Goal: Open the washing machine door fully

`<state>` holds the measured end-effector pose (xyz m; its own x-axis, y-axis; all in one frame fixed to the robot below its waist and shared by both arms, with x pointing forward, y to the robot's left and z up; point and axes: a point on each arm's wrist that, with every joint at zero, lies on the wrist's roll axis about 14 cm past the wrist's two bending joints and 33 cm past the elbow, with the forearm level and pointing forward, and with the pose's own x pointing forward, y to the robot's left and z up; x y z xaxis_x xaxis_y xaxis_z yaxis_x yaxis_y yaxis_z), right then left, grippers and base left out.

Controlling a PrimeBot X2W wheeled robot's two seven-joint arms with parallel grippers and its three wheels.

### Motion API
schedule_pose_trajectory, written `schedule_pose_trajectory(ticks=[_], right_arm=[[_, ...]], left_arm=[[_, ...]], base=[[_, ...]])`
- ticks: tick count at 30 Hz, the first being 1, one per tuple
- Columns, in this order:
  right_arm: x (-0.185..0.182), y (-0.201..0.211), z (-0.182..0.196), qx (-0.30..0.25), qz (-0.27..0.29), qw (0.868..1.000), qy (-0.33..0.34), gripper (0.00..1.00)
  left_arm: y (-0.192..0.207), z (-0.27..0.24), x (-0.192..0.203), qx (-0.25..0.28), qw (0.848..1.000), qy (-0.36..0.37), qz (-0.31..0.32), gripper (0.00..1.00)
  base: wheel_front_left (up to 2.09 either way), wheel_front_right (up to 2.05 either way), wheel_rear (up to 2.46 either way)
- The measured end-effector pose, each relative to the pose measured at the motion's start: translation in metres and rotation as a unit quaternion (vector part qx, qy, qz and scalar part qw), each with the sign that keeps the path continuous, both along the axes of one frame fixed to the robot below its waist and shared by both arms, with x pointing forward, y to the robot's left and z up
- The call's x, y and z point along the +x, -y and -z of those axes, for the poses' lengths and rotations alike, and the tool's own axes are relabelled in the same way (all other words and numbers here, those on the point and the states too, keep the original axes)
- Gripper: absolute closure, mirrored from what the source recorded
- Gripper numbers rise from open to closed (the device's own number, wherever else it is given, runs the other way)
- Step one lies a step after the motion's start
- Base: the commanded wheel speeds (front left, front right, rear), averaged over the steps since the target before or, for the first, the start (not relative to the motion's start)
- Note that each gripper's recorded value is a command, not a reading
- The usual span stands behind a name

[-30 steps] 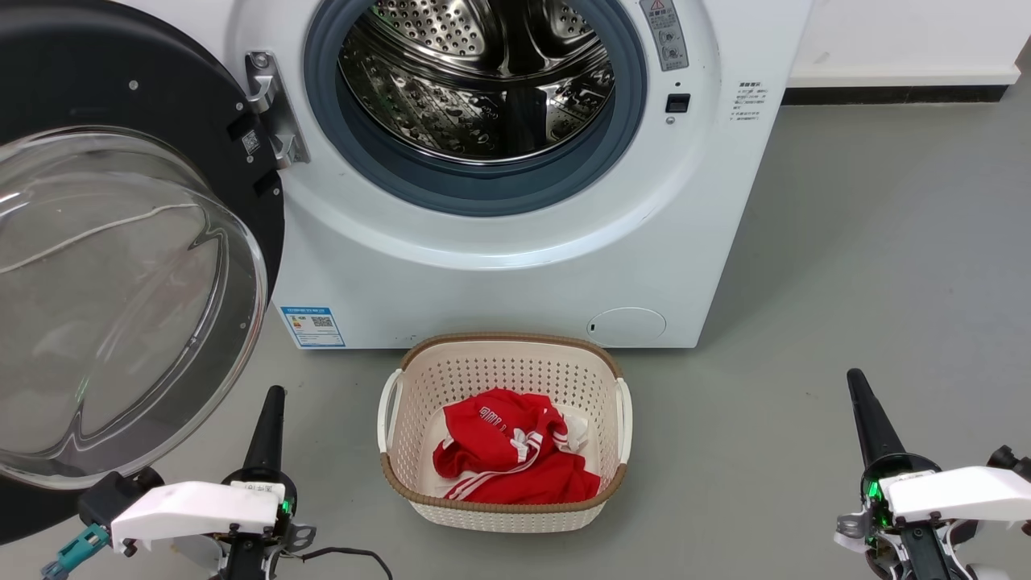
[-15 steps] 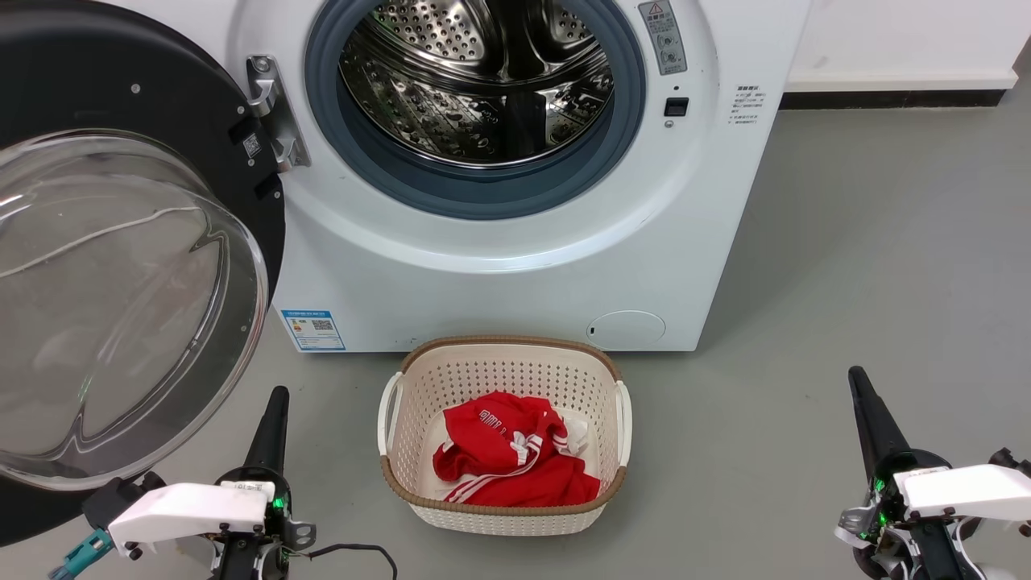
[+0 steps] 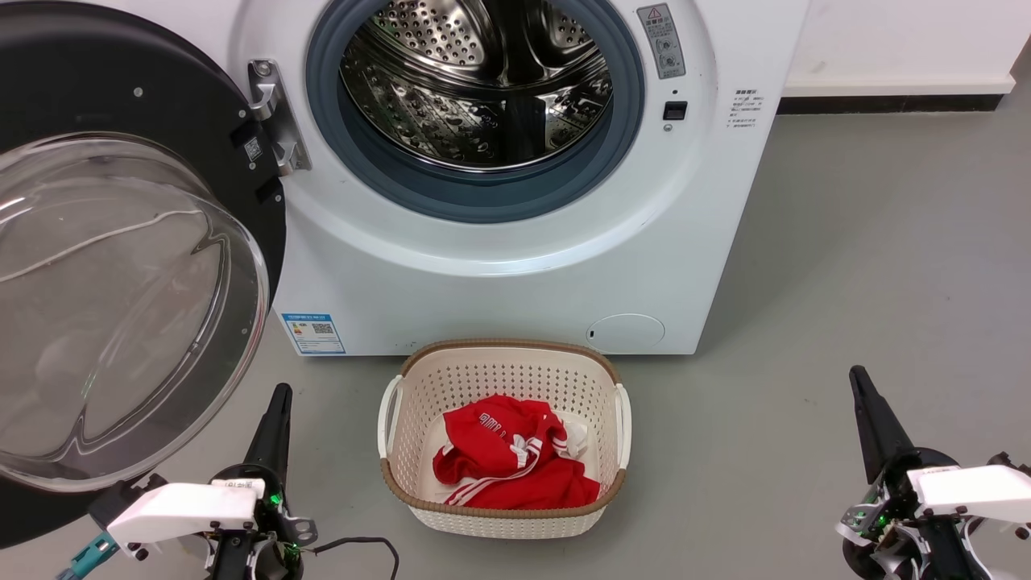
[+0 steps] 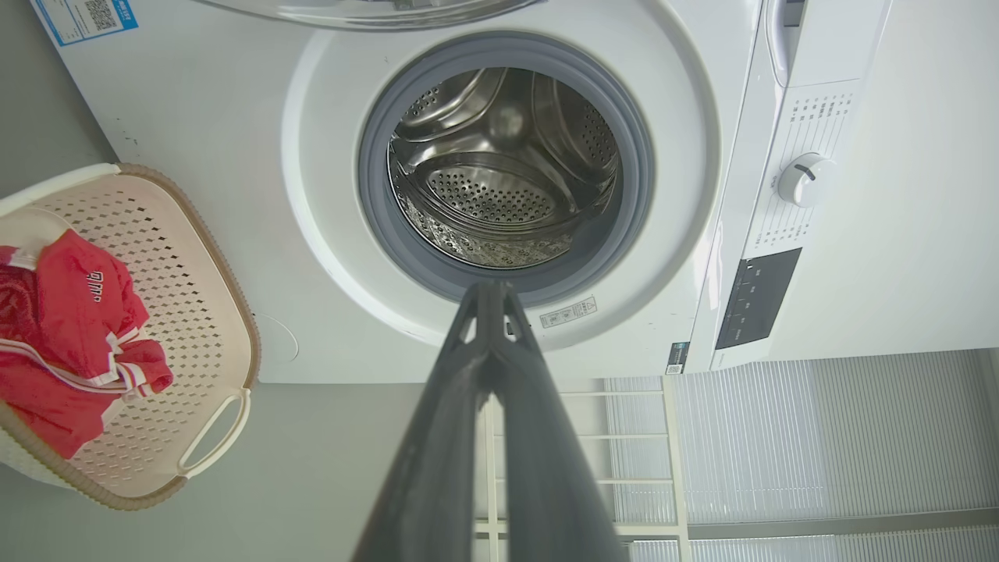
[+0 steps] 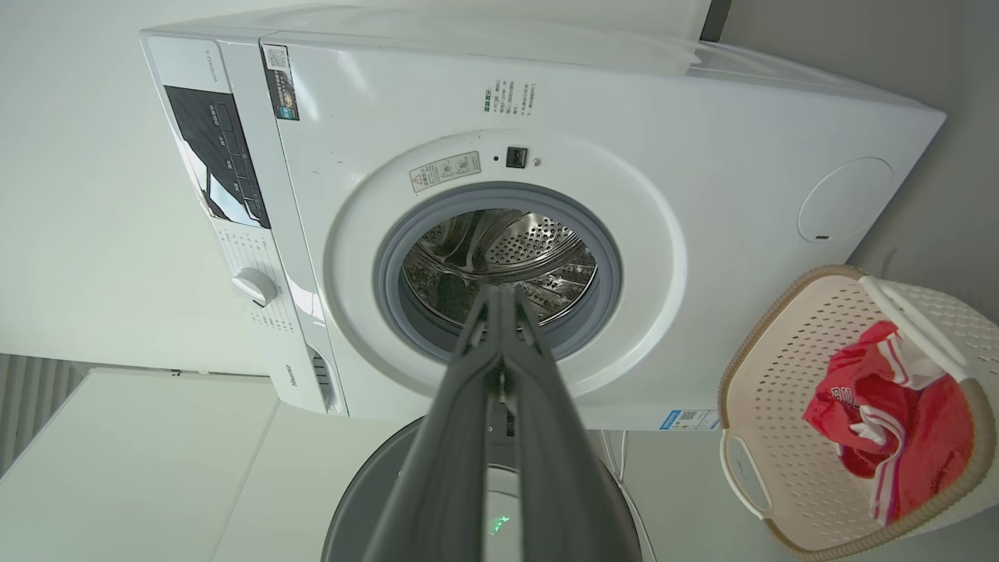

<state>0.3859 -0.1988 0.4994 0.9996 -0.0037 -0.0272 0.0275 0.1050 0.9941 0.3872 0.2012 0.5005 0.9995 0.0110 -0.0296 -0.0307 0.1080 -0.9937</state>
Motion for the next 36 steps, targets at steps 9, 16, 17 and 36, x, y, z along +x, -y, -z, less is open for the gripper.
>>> schedule_pose_trajectory(ticks=[9,16,17,36], right_arm=[[0.0013,0.0009,-0.0034,0.031,-0.001,0.999,0.006,1.00],[0.0014,0.0015,-0.0050,0.053,-0.001,0.999,0.009,1.00],[0.0014,0.0017,-0.0049,0.053,-0.001,0.999,0.009,1.00],[0.0014,0.0018,-0.0049,0.055,0.000,0.998,0.009,1.00]], left_arm=[[0.0009,-0.0025,0.0006,-0.033,0.999,0.007,0.003,1.00],[0.0013,-0.0033,0.0004,-0.056,0.998,0.009,0.005,1.00],[0.0012,-0.0034,0.0004,-0.056,0.998,0.009,0.005,1.00],[0.0012,-0.0036,0.0006,-0.056,0.998,0.010,0.005,1.00]], base=[[0.00,0.00,0.00],[0.00,0.00,0.00],[0.00,0.00,0.00],[0.00,0.00,0.00]])
